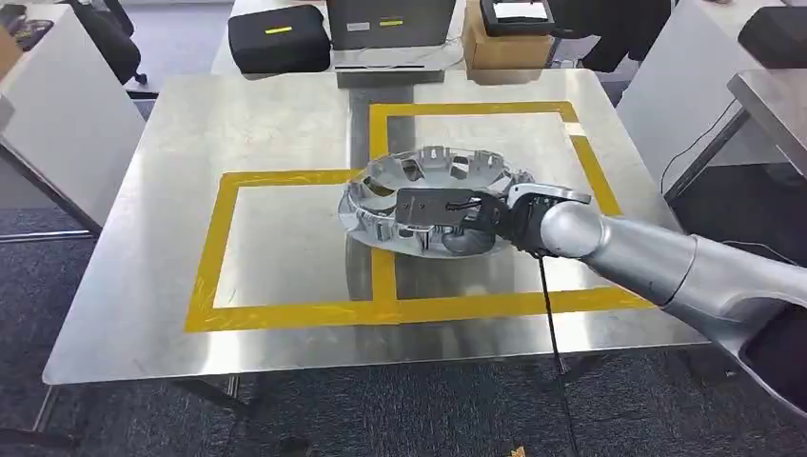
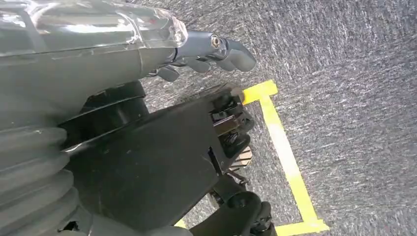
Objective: Take the parts from the cabinet and place them on the table.
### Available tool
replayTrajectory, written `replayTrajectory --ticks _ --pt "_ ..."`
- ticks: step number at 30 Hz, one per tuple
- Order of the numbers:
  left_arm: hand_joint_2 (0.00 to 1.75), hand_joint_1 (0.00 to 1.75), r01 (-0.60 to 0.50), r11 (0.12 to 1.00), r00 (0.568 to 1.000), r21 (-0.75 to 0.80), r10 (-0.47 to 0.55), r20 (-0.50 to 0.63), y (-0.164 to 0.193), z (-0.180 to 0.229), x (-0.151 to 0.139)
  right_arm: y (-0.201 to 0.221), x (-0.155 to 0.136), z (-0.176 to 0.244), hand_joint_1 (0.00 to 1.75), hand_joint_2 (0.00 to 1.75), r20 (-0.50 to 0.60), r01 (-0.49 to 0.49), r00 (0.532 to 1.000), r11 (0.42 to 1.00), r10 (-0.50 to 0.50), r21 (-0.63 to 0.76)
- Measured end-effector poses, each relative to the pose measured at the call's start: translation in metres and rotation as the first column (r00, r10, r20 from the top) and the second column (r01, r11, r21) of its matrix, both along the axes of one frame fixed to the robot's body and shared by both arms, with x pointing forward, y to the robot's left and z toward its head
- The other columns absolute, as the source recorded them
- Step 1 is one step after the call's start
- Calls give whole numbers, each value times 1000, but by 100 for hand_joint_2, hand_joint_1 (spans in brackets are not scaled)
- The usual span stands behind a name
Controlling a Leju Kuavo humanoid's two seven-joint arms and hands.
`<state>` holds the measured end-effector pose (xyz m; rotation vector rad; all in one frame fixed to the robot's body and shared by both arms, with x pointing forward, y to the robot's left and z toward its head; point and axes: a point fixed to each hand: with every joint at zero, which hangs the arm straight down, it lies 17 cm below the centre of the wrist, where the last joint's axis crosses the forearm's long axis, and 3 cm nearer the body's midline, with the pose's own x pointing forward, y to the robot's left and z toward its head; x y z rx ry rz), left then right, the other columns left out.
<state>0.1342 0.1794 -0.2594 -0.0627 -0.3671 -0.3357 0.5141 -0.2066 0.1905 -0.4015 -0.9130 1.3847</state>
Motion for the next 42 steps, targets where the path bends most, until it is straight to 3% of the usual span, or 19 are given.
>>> replayTrajectory --ticks 20,21,26,27,37,42 --pt "175 0 0 1000 1000 -1 0 1 0 0 0 -19 6 -1 175 175 -1 48 999 999 -48 3" --pt "175 0 0 1000 1000 -1 0 3 0 0 0 -19 6 -1 0 175 -2 48 999 999 -48 3" --pt "175 0 5 1000 1000 1 -5 11 0 0 1 -19 7 -2 0 175 -2 49 999 999 -49 1" --pt "0 0 4 1000 1000 2 -4 13 0 1 2 -19 7 -2 0 175 -2 49 999 999 -49 4" --pt "0 0 -10 1000 1000 -4 10 16 0 1 2 -23 10 -2 0 175 4 70 998 997 -70 15" --pt "0 0 -19 1000 1000 -4 19 17 1 0 0 -39 25 11 0 175 99 112 988 992 -118 61"
